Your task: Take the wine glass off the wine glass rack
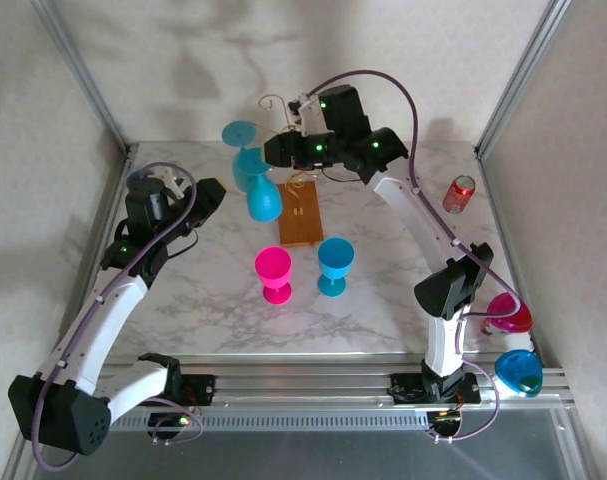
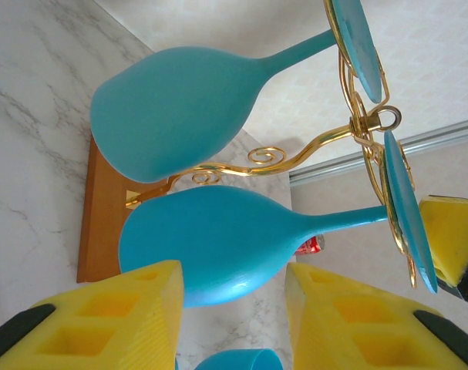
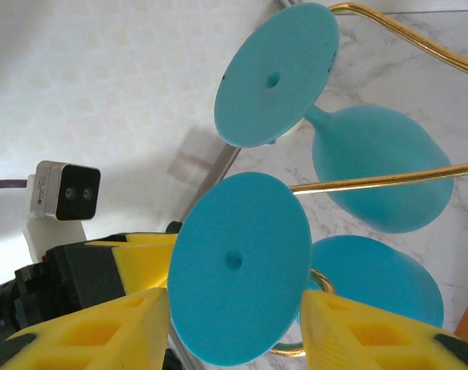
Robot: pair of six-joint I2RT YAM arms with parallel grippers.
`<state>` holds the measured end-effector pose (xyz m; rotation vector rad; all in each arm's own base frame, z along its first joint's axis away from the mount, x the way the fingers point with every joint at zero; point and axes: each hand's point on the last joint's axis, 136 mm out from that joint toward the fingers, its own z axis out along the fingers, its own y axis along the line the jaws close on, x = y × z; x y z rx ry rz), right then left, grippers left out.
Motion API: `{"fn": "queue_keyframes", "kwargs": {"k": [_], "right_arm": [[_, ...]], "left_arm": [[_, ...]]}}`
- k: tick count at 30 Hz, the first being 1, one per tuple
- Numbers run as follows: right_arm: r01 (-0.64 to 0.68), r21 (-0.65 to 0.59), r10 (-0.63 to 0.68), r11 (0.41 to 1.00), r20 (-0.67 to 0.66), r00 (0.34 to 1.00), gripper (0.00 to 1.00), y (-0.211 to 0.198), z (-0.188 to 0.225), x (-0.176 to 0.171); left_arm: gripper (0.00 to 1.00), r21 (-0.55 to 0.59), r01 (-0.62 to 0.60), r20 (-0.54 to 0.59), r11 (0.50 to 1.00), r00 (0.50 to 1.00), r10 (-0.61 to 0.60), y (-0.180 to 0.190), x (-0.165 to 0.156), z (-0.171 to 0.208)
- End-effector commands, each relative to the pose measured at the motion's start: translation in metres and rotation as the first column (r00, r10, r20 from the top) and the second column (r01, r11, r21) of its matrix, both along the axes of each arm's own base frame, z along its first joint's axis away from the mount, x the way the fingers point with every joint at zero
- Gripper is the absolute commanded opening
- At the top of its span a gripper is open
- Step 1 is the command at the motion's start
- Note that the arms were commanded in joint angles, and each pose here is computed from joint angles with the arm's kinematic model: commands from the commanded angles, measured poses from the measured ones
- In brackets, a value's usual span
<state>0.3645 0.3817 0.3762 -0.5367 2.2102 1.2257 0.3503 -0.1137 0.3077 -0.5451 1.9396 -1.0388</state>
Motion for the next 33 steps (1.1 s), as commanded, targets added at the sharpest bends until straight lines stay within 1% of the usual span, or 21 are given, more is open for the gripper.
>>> {"fn": "queue_keyframes", "kwargs": {"k": [1,9,17,20,27,33], "right_arm": [[-0.022,0.050,0.022,0.998,-0.007,1.000,0.48,-0.002,0.020,-0.008],[-0.006,0.035,0.008,0.999,-0.035,0.999,0.48,-0.007,0.026,-0.013],[0.063,-0.055,-0.066,0.996,-0.051,0.997,0.47,-0.020,0.013,-0.010],[0.069,-0.077,-0.074,0.995,-0.061,0.995,0.47,-0.021,0.010,-0.011],[0.068,-0.070,-0.072,0.995,-0.057,0.996,0.48,-0.015,0.011,-0.007],[0.056,-0.075,-0.062,0.996,-0.081,0.995,0.48,-0.009,0.004,-0.004]], "left_arm": [[0.39,0.000,0.001,0.048,1.000,0.999,-0.001,0.003,-0.002,0.015],[0.39,0.011,-0.002,0.056,1.000,0.998,0.002,0.004,-0.002,0.017],[0.39,0.009,0.000,0.057,1.000,0.998,0.000,0.004,-0.003,0.017],[0.39,0.009,0.000,0.057,1.000,0.998,0.000,0.004,-0.003,0.017],[0.39,0.010,-0.002,0.057,1.000,0.998,0.001,0.004,-0.003,0.016],[0.39,0.012,-0.005,0.060,1.000,0.998,0.005,0.005,-0.004,0.017]]}}
